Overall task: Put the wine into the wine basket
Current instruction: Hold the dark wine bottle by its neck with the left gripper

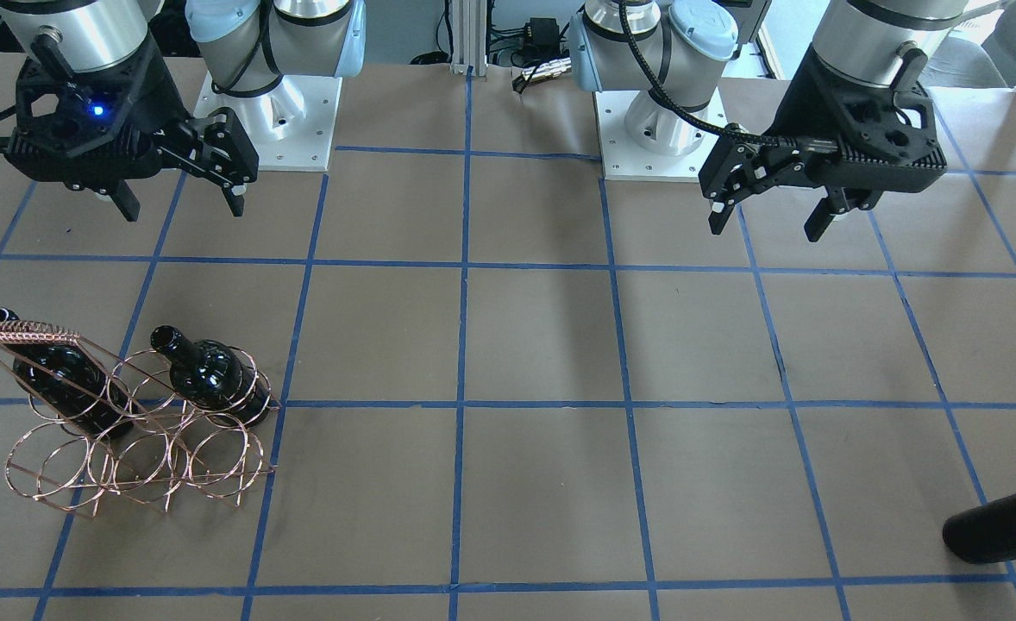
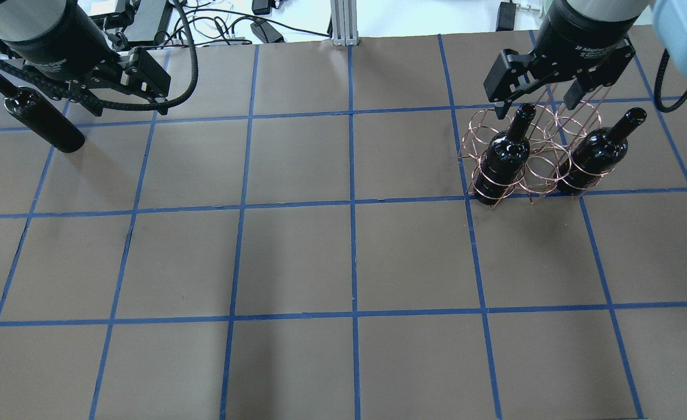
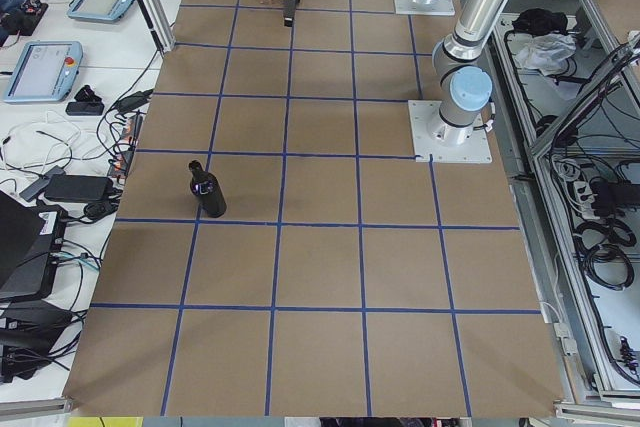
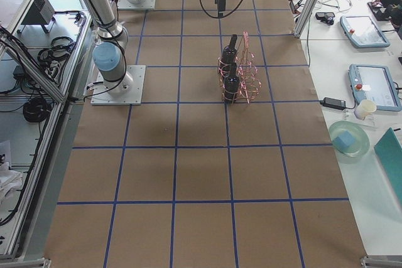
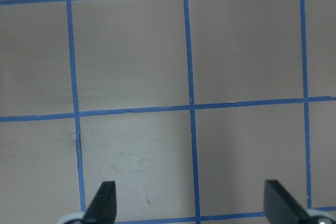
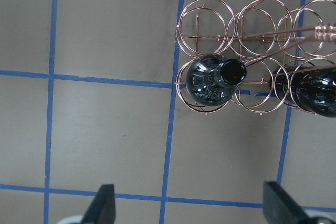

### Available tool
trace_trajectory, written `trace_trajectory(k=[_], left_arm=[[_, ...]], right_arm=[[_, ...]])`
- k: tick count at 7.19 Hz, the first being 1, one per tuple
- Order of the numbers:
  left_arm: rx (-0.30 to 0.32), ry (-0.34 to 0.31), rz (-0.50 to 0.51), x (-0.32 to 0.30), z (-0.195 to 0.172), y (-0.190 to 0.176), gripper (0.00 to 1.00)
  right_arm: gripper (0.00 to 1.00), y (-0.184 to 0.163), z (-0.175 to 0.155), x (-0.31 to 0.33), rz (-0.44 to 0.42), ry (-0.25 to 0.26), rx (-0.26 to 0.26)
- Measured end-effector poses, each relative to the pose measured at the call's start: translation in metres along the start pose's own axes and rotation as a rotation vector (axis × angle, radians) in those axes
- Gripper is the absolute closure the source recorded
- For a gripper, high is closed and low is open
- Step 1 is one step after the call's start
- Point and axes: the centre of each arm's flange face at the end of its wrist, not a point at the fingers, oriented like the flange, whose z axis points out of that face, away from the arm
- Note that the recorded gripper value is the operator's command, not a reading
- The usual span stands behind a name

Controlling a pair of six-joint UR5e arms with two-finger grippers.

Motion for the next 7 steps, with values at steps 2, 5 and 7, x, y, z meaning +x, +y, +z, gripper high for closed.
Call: trace_trajectory(k=[2, 5, 7], left_arm=[[-0.006, -0.002, 0.001, -0.006, 0.007, -0.003, 0.0], [-0.014, -0.014, -0.008, -0.016, 0.011, -0.006, 0.0], [-0.014, -0.026, 0.002, -0.069, 0.015, -0.024, 0.0]], right_arm=[[0.0, -0.003, 0.004, 0.001, -0.002, 0.0, -0.006], [0.0, -0.004, 0.004, 0.002, 0.011, -0.006, -0.007], [0.0, -0.003, 0.004, 0.001, 0.015, -0.011, -0.007]])
